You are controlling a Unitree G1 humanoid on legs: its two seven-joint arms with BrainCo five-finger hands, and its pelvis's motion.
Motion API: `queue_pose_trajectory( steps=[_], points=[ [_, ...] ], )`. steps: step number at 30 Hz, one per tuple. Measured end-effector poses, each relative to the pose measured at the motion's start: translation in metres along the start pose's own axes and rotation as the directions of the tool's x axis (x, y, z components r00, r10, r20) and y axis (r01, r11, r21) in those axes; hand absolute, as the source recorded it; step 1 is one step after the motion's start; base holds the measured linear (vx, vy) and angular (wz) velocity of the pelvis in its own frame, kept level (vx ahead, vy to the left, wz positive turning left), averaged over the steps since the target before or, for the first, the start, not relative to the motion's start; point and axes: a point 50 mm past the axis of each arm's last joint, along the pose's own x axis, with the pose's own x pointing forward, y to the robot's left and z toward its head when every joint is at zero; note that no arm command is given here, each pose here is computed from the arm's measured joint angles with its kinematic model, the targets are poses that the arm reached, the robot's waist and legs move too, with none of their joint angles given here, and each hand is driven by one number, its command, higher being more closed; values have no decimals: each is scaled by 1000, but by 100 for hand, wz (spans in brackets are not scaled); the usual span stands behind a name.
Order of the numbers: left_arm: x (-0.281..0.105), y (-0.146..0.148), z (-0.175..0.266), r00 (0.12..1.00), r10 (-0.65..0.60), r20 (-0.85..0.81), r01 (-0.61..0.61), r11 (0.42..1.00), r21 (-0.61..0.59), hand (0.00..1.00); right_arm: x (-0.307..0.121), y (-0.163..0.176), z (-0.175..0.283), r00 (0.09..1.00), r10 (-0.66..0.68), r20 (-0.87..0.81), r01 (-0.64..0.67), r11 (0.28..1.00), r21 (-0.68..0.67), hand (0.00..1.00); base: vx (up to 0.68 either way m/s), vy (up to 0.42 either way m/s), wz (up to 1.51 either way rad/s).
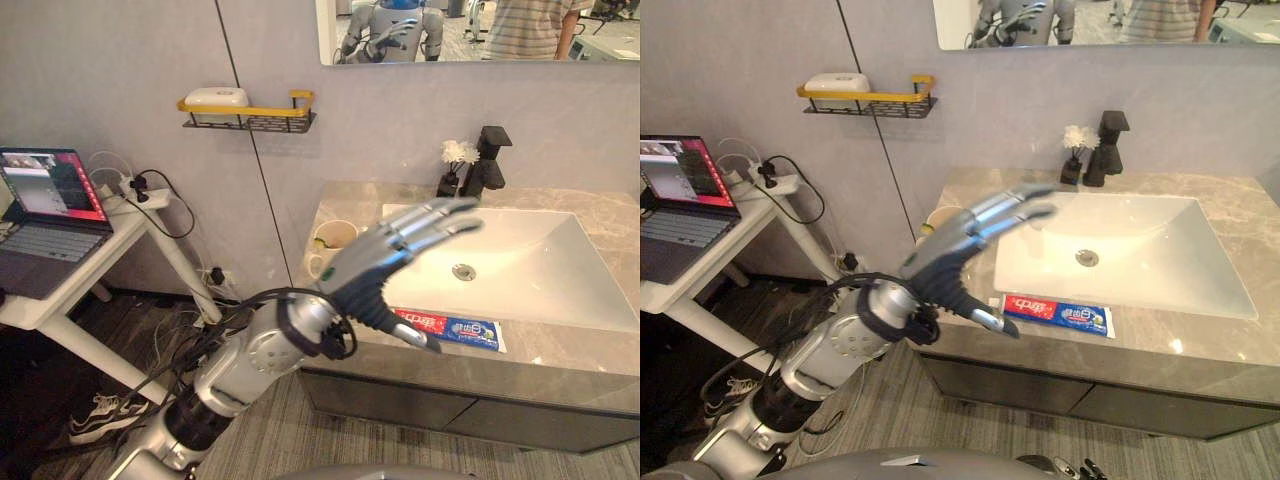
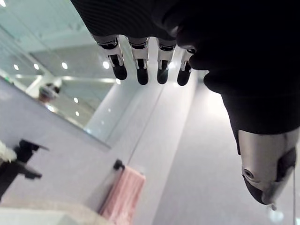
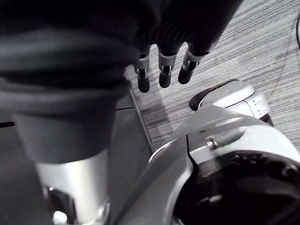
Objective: Organize washtable
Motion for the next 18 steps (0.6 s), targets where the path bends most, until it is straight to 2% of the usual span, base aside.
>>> queue_pose_trajectory(
  steps=[3,10,14,18],
  points=[
    [4,-7,-4,996,-84,-3,84,996,4,0,0,0,0,1000,-3,-10,3,1000,8,0,43,-5,-13],
    [-2,-40,-26,968,-229,-108,221,972,-77,0,0,0,-2,1000,-15,-12,15,999,44,0,4,2,-5],
    [-17,-70,-53,903,-351,-249,322,934,-153,0,1,0,-1,1000,-21,-8,21,999,48,0,-28,10,-6],
    [-27,-83,-64,854,-417,-310,376,908,-186,0,-1,-2,-5,999,-38,-27,40,998,53,0,7,5,-10]
  ],
)
